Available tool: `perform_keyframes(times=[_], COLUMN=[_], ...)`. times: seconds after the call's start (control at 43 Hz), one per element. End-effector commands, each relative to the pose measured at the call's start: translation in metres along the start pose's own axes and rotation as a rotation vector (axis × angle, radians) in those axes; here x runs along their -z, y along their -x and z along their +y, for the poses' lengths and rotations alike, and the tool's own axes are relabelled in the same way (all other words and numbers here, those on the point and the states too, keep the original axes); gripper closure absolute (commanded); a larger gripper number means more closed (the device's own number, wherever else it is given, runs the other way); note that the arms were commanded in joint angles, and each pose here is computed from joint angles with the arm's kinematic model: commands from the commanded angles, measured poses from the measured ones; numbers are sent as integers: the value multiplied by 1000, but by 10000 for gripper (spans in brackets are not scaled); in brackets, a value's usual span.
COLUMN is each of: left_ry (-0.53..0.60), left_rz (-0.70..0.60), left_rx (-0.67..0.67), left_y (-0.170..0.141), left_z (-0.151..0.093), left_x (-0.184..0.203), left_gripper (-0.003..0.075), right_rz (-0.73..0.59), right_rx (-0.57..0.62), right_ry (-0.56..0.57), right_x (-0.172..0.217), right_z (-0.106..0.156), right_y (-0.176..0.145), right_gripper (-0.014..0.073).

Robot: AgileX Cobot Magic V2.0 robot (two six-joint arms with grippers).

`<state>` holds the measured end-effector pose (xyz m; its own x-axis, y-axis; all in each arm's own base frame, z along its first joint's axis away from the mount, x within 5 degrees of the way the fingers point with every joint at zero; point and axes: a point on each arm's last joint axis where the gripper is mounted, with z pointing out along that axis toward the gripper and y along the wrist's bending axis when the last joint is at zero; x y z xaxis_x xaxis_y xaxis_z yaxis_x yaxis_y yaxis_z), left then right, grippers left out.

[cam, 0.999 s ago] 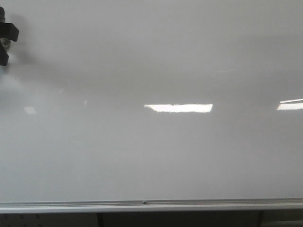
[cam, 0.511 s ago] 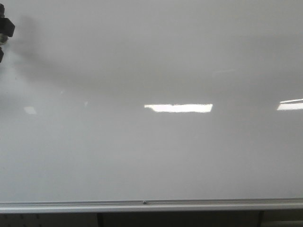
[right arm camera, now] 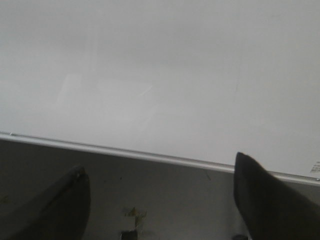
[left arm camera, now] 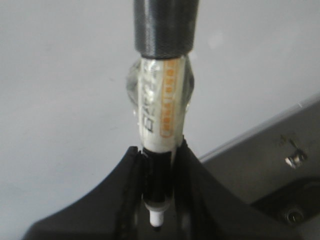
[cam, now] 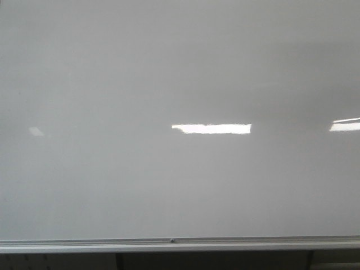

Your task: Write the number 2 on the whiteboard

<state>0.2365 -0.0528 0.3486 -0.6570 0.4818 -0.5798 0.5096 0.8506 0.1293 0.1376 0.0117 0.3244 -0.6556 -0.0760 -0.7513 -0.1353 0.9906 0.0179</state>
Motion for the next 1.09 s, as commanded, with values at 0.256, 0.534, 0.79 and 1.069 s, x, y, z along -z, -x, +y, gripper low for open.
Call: perform_keyframes(times=[0.256,0.534,0.79,1.069], left_ry=[-324,-448,-506,-497], left_rz=[-78,-47,-68,-107], left_rx=[-400,-561,-706,-758], left_y=[15,24,43,47], left_z=[-77,-124,-157,-165], left_x=[23,10,1,0], left_gripper=[661,661,661,661], right_rz=[33,29,-26,-44], right_rx=[396,768,930,947], right_ry=[452,723,807,878], right_x=[-7,-9,-21,-30], right_z=[48,101,136,147], right_y=[43,67,83,87], right_gripper=[-15,-15,-15,-8])
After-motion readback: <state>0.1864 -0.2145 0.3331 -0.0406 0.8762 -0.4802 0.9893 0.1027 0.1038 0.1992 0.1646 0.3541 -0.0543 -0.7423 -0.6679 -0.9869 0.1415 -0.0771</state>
